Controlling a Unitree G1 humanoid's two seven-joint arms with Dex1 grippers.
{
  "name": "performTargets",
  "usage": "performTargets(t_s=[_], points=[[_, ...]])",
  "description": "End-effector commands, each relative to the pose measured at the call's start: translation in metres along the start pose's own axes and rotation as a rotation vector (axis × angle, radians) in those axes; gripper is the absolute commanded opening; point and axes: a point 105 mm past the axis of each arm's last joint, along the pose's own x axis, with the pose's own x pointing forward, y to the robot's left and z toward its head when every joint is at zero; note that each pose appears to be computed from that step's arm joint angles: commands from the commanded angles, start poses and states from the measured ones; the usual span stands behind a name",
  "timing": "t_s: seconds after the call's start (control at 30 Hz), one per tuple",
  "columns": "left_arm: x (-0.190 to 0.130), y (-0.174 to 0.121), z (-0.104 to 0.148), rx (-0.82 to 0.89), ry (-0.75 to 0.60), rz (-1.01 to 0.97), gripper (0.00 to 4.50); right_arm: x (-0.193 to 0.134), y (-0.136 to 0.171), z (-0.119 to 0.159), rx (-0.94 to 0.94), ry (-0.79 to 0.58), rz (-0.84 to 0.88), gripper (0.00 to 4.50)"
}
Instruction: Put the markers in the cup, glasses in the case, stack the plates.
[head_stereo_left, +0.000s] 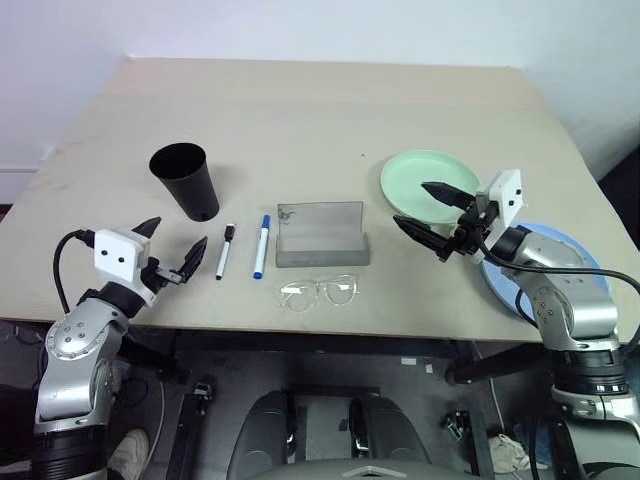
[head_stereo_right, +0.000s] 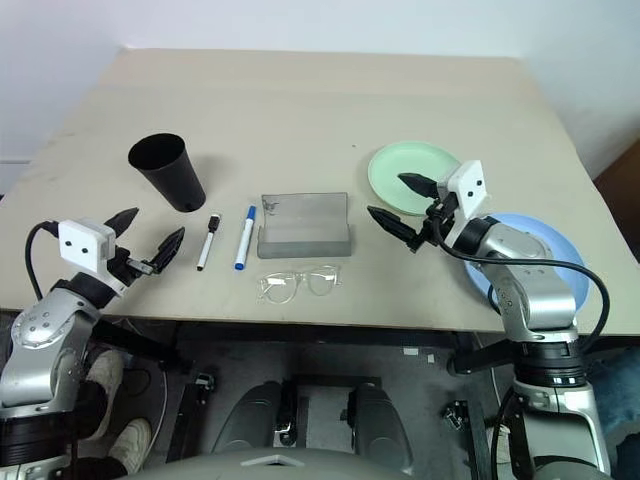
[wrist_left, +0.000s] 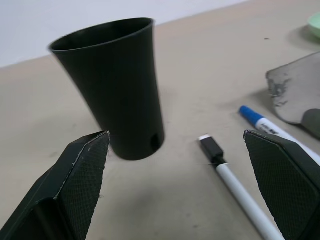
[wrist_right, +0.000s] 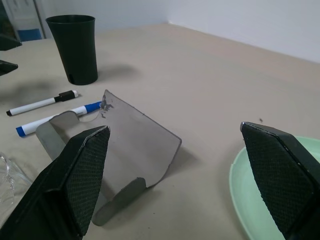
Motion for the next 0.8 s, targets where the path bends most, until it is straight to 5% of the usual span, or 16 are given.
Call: performTargets(t_s=[0.03, 0.8], points=[[0.002, -0.006, 0.007, 0.040, -0.028, -0.041, 4.50, -0.008, -0.002, 0.015, -0.039, -0.024, -0.010, 4.45], [0.023, -0.039, 0.013, 0.013, -0.064, -0.199, 4.50, -0.036, -0.004, -0.008, 0.003, -0.003, -0.089, 4.45]])
